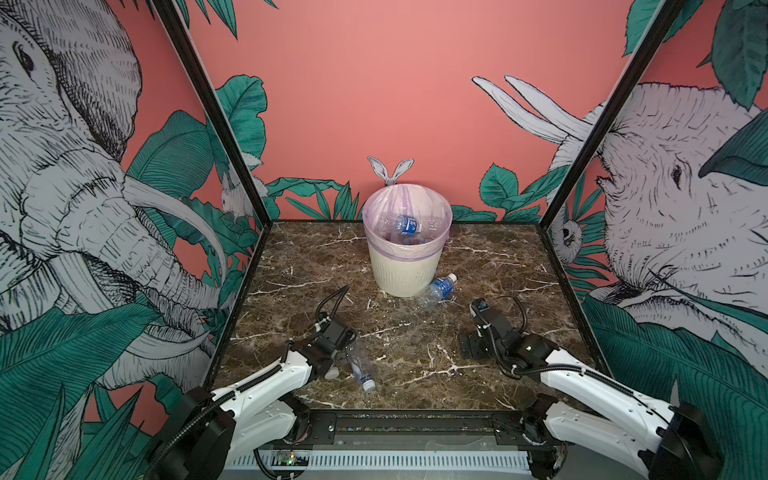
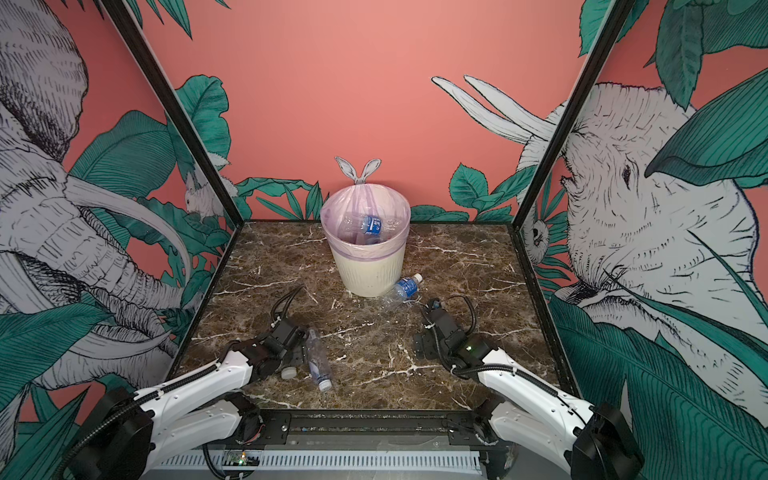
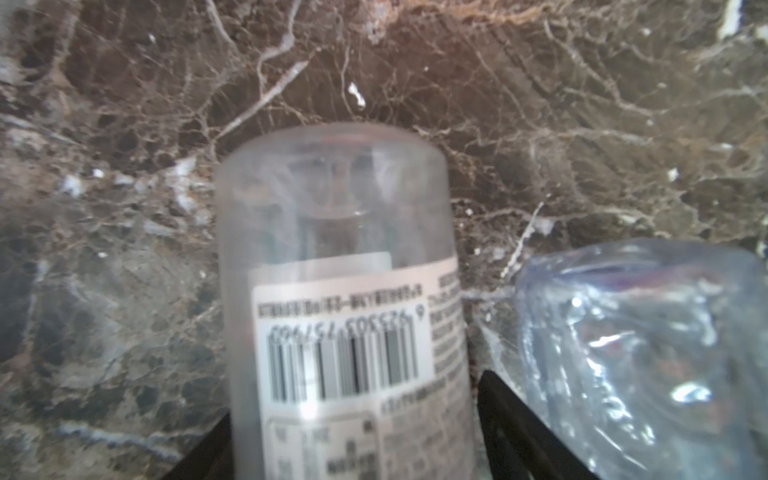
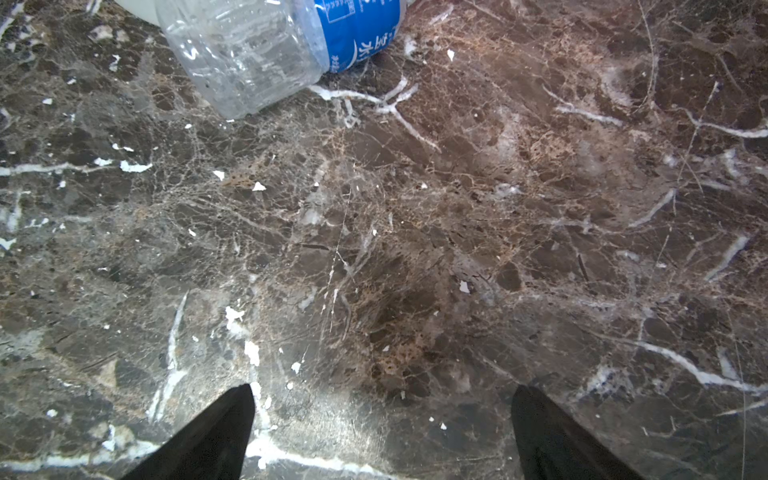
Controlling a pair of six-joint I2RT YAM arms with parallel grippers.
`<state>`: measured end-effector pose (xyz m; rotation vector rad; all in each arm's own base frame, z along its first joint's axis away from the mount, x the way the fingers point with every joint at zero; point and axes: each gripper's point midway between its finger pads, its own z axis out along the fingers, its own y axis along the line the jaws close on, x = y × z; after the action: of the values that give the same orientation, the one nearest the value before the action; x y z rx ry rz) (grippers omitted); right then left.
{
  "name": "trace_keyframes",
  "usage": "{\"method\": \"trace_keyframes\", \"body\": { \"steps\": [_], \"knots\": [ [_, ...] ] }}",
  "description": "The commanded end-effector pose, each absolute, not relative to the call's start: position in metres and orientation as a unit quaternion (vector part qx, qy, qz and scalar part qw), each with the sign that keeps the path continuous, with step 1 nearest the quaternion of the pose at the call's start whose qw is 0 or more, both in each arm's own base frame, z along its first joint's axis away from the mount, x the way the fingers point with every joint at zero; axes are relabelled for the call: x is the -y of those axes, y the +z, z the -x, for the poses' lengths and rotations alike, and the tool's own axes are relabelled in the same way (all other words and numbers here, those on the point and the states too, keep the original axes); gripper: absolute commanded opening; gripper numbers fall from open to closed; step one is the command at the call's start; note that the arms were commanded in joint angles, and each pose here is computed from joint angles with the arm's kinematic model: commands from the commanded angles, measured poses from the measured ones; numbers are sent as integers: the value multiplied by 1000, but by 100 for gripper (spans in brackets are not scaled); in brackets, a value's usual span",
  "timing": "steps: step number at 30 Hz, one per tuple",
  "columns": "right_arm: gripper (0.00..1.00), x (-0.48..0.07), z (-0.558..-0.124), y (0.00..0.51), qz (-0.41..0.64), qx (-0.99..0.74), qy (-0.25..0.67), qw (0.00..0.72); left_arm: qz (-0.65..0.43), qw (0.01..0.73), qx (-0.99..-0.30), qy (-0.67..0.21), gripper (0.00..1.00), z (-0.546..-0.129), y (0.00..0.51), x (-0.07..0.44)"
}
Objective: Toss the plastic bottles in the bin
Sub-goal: 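Lower the left gripper onto the frosted barcode-labelled bottle and close it, then lift the frosted bottle with the left gripper and carry it over the bin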
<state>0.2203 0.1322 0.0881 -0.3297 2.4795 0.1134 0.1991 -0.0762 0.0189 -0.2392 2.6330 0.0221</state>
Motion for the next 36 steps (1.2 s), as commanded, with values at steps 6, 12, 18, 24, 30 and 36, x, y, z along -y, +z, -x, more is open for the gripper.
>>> {"method": "trace_keyframes", "body": {
  "steps": [6, 12, 18, 24, 30, 36],
  "knots": [
    [99, -133, -223, 89, 121, -938, 42, 321, 87, 247, -965, -2, 69, -200, 15, 79],
    [99, -133, -224, 90, 120, -938, 41, 322, 77, 249, -965, -1, 62, -201, 16, 80],
    [99, -133, -224, 89, 121, -939, 40, 321, 70, 257, -964, -7, 60, -204, 21, 83],
    [98, -133, -224, 90, 120, -938, 40, 321, 58, 281, -958, -25, 54, -208, 34, 86],
    [99, -133, -223, 89, 121, -939, 41, 320, 53, 309, -949, -26, 52, -207, 52, 80],
    [99, -134, -223, 88, 124, -939, 41, 317, 36, 331, -942, -46, 51, -205, 66, 82]
  ]
}}
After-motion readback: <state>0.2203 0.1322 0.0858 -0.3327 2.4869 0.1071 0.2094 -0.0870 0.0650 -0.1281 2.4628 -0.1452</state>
